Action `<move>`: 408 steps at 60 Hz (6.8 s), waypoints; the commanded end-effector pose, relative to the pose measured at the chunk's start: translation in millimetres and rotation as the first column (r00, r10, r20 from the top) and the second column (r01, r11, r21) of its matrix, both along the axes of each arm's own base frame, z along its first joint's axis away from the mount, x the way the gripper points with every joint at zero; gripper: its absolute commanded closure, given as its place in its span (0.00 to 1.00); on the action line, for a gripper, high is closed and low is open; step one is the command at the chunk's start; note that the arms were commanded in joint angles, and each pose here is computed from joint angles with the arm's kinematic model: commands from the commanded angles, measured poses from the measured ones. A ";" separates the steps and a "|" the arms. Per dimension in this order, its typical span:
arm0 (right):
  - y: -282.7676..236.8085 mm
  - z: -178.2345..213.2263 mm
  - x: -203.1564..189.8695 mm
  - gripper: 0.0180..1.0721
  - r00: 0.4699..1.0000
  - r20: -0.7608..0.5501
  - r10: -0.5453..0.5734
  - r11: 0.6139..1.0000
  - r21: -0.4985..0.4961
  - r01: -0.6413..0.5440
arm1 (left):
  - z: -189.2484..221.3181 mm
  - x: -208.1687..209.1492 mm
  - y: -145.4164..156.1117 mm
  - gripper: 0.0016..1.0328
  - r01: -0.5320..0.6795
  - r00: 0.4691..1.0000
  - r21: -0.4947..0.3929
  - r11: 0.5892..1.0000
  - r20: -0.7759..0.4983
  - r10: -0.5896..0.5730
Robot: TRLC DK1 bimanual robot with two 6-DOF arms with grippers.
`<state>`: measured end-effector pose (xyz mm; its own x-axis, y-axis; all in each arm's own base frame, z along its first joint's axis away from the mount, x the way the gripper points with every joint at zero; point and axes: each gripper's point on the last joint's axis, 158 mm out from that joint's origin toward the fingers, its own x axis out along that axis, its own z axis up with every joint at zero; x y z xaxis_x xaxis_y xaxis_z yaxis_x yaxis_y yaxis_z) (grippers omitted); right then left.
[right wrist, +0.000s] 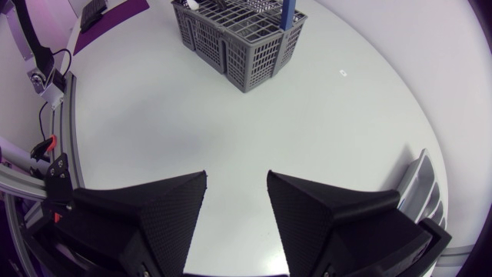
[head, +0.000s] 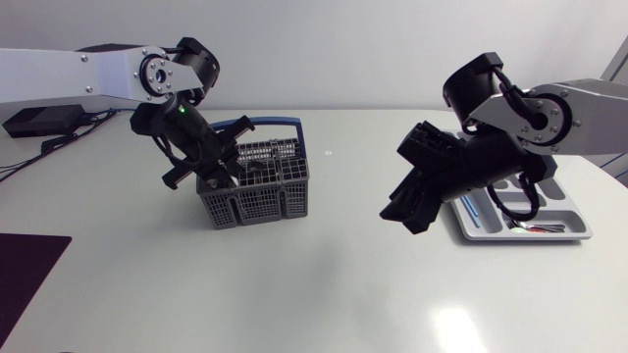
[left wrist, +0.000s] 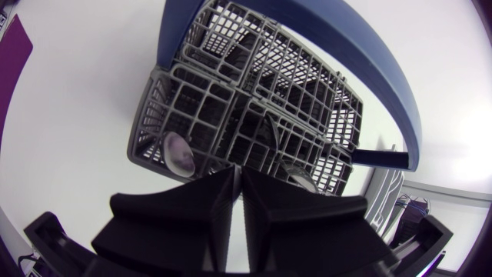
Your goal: Unload the cutlery basket into the drawer organizer.
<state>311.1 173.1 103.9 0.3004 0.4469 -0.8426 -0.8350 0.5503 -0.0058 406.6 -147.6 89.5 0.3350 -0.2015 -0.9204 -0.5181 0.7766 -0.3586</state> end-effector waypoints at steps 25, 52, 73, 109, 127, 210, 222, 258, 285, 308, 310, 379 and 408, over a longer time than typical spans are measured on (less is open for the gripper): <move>4.8 -7.0 -9.4 0.44 1.000 -0.022 0.007 1.000 -0.010 -0.007 | 19.2 4.1 6.2 0.96 -0.003 0.999 -0.013 1.000 0.048 0.003; 8.3 -9.2 -14.9 0.43 0.999 -0.025 0.020 1.000 -0.013 -0.020 | 56.1 -5.7 3.3 0.97 0.020 0.989 -0.041 0.999 0.148 -0.013; 10.8 -9.7 -21.6 0.43 0.999 -0.024 0.029 0.999 -0.017 -0.030 | 85.5 -16.1 -3.5 0.97 0.041 0.969 -0.030 0.999 0.247 -0.033; 9.2 9.1 -24.3 0.43 0.998 0.060 0.017 1.000 0.010 -0.017 | 127.6 -56.6 -23.2 0.97 0.212 0.886 0.080 0.974 0.404 -0.226; 7.2 7.9 -39.2 0.19 0.999 0.051 0.019 0.999 0.036 -0.021 | 113.0 -84.7 -70.2 0.97 0.521 0.755 0.095 0.848 0.412 -0.510; 93.3 38.5 -133.2 0.74 0.821 0.143 0.552 0.781 0.256 -0.570 | 98.0 -225.5 -172.8 0.97 0.979 0.089 0.124 0.164 0.460 -0.883; 94.1 38.2 -133.6 0.85 0.821 0.141 0.554 0.780 0.257 -0.571 | 99.7 -226.6 -172.5 0.97 0.979 0.087 0.125 0.162 0.465 -0.881; 85.8 27.3 -134.8 0.95 0.840 0.098 0.533 0.805 0.247 -0.540 | 139.6 -181.3 -162.1 0.03 0.936 0.241 0.097 0.338 0.525 -0.817; 22.9 16.5 -92.8 0.95 0.907 0.120 0.404 0.891 0.175 -0.420 | 139.1 -71.7 -92.2 0.04 0.707 0.591 0.084 0.702 0.475 -0.652; -78.9 7.2 -40.3 0.95 0.933 0.231 0.275 0.958 0.014 -0.286 | 104.9 -47.5 -56.0 0.04 0.632 0.660 0.249 0.734 0.323 -0.678; -85.2 6.7 -38.4 0.95 0.932 0.237 0.273 0.960 0.001 -0.282 | 104.1 -47.6 -55.2 0.04 0.628 0.663 0.257 0.734 0.317 -0.678; -368.9 -89.1 67.1 0.90 0.952 0.242 0.188 0.826 -0.563 -0.020 | 67.5 -48.4 6.4 0.04 0.496 0.827 0.336 0.801 0.101 -0.554; -388.4 -105.2 63.8 0.58 0.962 0.202 0.185 0.760 -0.650 -0.009 | 67.7 -54.3 19.1 0.04 0.451 0.873 0.313 0.836 0.039 -0.486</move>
